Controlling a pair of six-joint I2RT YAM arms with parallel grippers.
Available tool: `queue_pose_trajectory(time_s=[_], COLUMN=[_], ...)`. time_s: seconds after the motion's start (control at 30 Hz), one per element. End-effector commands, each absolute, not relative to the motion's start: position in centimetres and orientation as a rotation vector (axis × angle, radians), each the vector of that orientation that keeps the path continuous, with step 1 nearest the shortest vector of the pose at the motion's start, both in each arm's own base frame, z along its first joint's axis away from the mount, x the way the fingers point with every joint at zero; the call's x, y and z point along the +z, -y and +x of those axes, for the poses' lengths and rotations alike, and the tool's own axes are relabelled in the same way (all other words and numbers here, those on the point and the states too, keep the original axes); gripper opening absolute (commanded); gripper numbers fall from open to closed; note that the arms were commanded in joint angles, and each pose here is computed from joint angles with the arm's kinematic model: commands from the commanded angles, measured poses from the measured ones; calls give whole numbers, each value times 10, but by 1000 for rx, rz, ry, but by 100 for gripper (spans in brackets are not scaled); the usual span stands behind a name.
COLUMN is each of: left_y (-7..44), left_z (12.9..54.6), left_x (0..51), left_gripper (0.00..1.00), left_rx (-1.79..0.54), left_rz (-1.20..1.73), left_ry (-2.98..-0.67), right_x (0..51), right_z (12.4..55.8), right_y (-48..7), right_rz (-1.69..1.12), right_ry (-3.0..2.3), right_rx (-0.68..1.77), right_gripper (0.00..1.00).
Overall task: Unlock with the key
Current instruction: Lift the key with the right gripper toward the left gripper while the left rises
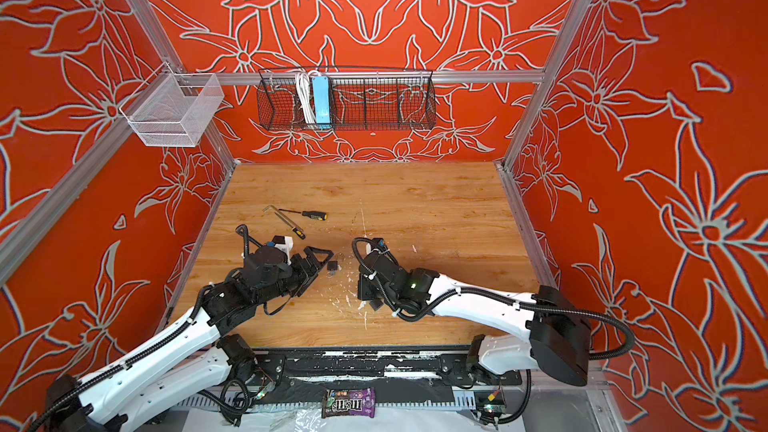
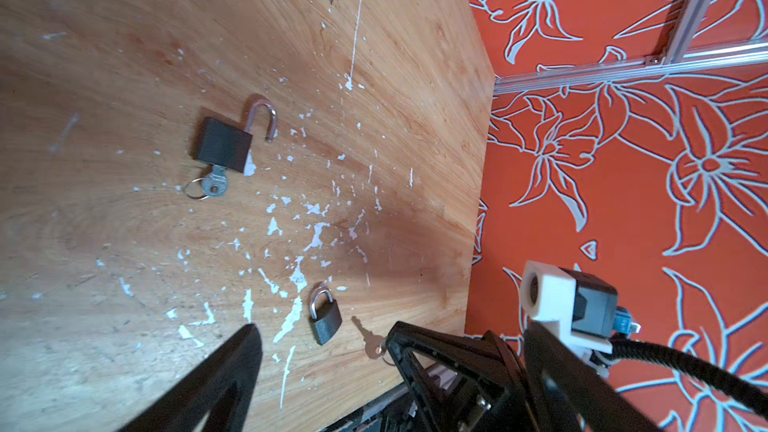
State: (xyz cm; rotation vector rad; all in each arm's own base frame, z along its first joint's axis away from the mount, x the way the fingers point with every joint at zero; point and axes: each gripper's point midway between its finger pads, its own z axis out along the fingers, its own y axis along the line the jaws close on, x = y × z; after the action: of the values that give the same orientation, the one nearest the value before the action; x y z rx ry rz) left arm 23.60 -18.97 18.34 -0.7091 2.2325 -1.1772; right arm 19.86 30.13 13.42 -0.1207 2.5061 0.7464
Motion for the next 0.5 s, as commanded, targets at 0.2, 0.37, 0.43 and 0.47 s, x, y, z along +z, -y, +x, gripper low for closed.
queue_pose_trajectory(time_s=[0.2,0.37,0.43,0.47], left_y=[218,226,227,228], left_z=[249,247,248,248], left_x=[213,213,216,216], left_gripper=[98,98,98,98], left_rx=[-1289,-1409,-1441,-1452], left_rz=[-562,-643,-672,-688], left_ry=[-2218,-2199,-2186,-2185], right_x=[162,178,183,186], right_z=[208,213,215,217], right_y=[-280,-279,-281,-282], right_rz=[-104,-119,-134,-141], right_ry=[-2445,-2407,-2392,-2385], right_rx=[769,787,790,790], right_gripper=[0,0,0,0])
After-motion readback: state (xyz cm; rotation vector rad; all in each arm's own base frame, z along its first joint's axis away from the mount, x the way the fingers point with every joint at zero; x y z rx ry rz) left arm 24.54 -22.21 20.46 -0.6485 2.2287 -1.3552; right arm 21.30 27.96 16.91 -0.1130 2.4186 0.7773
